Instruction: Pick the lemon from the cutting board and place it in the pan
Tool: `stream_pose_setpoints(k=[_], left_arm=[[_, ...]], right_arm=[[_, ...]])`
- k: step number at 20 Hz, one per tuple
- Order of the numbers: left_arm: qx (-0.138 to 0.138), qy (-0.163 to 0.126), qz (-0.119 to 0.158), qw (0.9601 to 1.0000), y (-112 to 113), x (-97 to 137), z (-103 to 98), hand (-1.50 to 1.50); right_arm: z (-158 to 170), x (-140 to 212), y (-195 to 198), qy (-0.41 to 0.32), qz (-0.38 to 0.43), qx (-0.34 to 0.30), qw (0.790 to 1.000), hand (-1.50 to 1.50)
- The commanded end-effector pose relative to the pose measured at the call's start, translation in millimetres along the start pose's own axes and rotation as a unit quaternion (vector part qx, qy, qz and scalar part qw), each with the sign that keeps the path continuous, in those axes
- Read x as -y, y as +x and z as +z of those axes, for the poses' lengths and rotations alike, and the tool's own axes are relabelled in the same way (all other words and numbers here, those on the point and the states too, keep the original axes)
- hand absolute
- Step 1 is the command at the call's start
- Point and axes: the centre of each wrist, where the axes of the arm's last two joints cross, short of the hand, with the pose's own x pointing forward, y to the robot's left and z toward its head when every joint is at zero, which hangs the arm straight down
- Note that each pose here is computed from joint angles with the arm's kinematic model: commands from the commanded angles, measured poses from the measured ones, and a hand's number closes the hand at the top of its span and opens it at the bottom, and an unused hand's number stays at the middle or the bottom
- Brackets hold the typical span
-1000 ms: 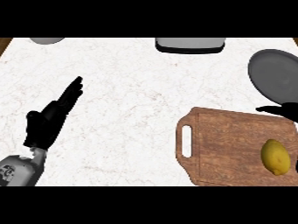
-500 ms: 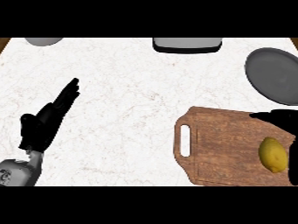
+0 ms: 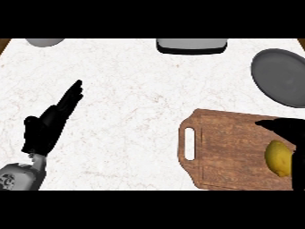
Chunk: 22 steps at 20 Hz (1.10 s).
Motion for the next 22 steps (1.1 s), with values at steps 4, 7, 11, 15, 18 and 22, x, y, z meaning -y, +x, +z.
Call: stream_pose_setpoints(k=[4, 7, 11, 15, 18, 22], left_arm=[[-0.004, -0.003, 0.001, 1.0000, 2.2, -8.3, 5.6, 0.00], [-0.005, 0.005, 0.004, 1.0000, 14.7, 2.6, 10.7, 0.00], [0.006, -0.002, -0.005, 1.0000, 24.3, -3.5, -13.3, 0.00], [0.008, 0.003, -0.001, 1.0000, 11.4, -4.3, -8.6, 0.00], [0.002, 0.002, 0.003, 1.0000, -1.7, 12.0, -16.2, 0.00], [0.000, 0.009, -0.002, 1.0000, 0.1, 1.9, -1.4, 0.00]], right_arm=[[-28.9, -22.1, -18.8, 0.003, 0.000, -0.013, 1.000, -1.50], [-23.7, -19.7, -11.7, -0.001, -0.001, -0.013, 1.000, -1.50], [-35.2, -40.3, 1.8, 0.027, 0.033, 0.020, 0.999, 1.50], [-37.0, -40.0, -4.4, 0.058, 0.048, 0.037, 0.996, 1.50], [-43.3, -52.3, 12.5, 0.051, 0.051, 0.047, 0.996, 1.50], [-38.7, -47.5, -4.0, 0.032, 0.031, 0.053, 0.998, 1.50]])
